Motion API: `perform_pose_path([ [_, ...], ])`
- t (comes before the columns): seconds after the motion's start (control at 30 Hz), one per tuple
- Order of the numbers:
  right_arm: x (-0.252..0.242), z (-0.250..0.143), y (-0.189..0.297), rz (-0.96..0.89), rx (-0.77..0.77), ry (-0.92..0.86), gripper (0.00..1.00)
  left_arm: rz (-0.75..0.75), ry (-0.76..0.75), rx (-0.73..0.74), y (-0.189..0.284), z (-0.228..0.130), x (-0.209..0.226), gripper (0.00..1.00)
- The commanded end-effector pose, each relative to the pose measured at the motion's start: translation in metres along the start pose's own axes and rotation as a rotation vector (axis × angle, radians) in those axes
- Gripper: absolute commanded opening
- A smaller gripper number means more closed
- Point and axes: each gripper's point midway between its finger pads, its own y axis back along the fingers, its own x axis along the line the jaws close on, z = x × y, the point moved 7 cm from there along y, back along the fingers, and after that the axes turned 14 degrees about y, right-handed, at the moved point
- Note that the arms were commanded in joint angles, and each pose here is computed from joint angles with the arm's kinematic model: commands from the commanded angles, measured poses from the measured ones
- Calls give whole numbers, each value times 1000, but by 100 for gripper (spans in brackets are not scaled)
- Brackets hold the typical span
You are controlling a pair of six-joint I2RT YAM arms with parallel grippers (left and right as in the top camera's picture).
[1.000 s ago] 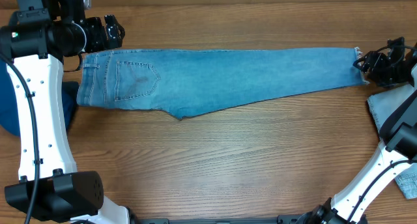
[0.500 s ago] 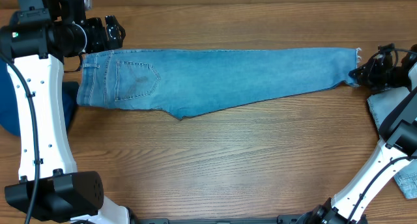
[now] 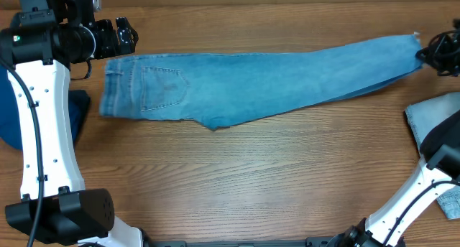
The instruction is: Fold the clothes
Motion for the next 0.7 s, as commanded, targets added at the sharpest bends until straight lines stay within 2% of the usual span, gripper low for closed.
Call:
perform_pose_path([
  [0.0,0,11,37,-94,-51,7,4,-4,-29,-8,1,1,-4,100],
  [0.13,-2,8,32,-119,-27,5,6,-4,-29,-8,1,1,-4,100],
  [0.17,-5,5,30,-141,-12,0,39,-4,-28,-8,1,1,-4,100],
  [0.2,-10,1,25,-161,3,-6,64,-5,-29,-8,1,1,-4,100],
  [0.27,-17,-5,16,-162,6,-13,86,-4,-29,-8,1,1,-4,100],
  [0.3,-24,-9,10,-165,5,-17,92,-4,-29,-8,1,1,-4,100],
  [0.47,-49,-24,-18,-166,29,-6,94,-5,-31,-13,1,2,-4,100],
  [0.67,-76,-41,-54,-89,33,-99,92,-5,-29,-12,1,2,-4,100],
])
